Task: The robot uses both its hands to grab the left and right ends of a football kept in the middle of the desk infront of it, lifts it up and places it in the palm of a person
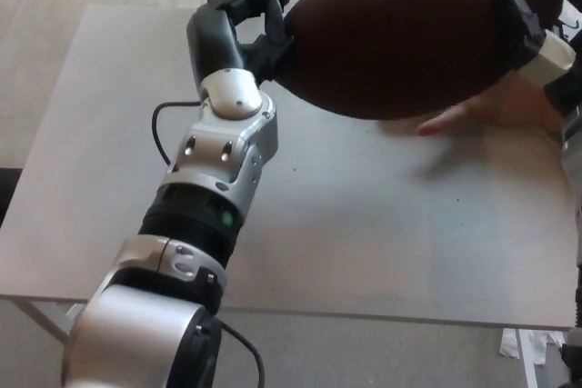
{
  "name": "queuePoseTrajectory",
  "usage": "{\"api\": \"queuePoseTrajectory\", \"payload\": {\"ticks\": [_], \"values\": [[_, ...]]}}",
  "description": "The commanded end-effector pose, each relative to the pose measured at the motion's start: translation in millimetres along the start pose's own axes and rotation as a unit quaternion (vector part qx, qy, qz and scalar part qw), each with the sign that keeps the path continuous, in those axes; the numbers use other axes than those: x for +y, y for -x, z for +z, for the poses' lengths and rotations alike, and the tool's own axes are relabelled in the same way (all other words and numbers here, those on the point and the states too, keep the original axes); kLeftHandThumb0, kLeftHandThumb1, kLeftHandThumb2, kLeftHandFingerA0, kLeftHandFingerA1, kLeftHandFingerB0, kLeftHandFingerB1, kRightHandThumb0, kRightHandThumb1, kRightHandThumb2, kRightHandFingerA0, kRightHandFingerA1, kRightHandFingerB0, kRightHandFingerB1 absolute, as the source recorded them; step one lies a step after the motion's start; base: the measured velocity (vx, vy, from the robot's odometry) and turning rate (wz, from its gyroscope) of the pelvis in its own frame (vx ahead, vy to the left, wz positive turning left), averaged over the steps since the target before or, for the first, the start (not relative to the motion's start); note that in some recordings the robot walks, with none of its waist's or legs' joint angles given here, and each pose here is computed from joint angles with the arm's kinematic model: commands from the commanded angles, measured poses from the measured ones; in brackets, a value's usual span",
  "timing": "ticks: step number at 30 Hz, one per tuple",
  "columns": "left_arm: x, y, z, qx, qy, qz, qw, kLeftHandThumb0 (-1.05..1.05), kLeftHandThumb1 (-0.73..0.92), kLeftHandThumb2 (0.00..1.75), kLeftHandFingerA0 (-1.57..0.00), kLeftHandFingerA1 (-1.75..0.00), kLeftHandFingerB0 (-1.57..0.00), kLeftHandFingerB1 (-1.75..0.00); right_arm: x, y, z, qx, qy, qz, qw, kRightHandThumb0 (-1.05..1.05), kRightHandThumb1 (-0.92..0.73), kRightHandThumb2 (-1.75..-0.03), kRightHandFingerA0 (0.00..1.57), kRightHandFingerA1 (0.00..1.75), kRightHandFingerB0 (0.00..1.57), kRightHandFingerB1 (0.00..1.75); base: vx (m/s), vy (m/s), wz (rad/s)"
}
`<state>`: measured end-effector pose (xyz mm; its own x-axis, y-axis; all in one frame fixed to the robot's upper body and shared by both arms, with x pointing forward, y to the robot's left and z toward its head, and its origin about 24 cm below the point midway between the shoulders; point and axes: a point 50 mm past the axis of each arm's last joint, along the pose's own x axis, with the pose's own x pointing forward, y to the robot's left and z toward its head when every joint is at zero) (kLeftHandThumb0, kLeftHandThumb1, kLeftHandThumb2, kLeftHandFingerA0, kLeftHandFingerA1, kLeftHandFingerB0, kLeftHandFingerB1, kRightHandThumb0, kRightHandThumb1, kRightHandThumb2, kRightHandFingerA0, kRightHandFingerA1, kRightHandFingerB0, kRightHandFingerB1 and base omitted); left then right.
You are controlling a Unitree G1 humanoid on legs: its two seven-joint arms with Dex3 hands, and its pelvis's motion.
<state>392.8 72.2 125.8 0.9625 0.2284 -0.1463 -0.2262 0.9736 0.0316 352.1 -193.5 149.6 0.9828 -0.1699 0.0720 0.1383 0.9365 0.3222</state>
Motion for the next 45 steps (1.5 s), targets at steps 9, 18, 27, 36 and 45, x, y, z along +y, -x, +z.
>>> {"api": "queuePoseTrajectory", "payload": {"ticks": [9,18,27,36,45], "values": [[-87.3,36.5,134.4,-0.112,-0.202,-0.116,0.966,-0.27,0.54,0.58,-0.81,-1.42,-0.81,-0.85,17.1,-33.6,44.6,-0.033,-0.122,-0.091,0.988,-0.34,-0.80,-0.67,0.82,1.43,0.62,1.02,0.00,0.000,0.00],[-77.1,26.5,123.0,-0.094,-0.254,-0.088,0.959,-0.27,0.54,0.57,-0.75,-1.29,-0.74,-0.57,29.2,-43.2,25.8,0.019,-0.178,-0.109,0.978,-0.35,-0.67,-1.09,0.78,0.88,0.63,0.78,0.00,0.000,0.00],[-75.0,18.8,75.4,-0.043,-0.307,-0.118,0.943,-0.32,0.50,0.87,-0.87,-1.11,-0.58,-0.67,17.7,-39.3,-21.5,0.097,-0.200,-0.174,0.959,-0.40,-0.90,-0.64,0.65,0.89,0.56,0.73,0.00,0.000,0.00],[-74.4,19.4,34.0,-0.013,-0.343,-0.129,0.930,-0.32,0.48,0.85,-0.87,-1.16,-0.62,-0.72,4.3,-25.4,-57.8,0.147,-0.239,-0.195,0.940,-0.41,-0.90,-0.66,0.67,0.68,0.60,0.59,0.00,0.000,0.00],[-70.8,20.3,1.8,-0.001,-0.356,-0.148,0.923,-0.35,0.55,0.56,-0.66,-1.00,-0.70,-0.65,-8.4,-13.9,-76.7,0.177,-0.157,-0.236,0.942,-0.39,-0.85,-0.66,0.90,1.60,0.71,0.97,0.00,0.000,0.00]]}}
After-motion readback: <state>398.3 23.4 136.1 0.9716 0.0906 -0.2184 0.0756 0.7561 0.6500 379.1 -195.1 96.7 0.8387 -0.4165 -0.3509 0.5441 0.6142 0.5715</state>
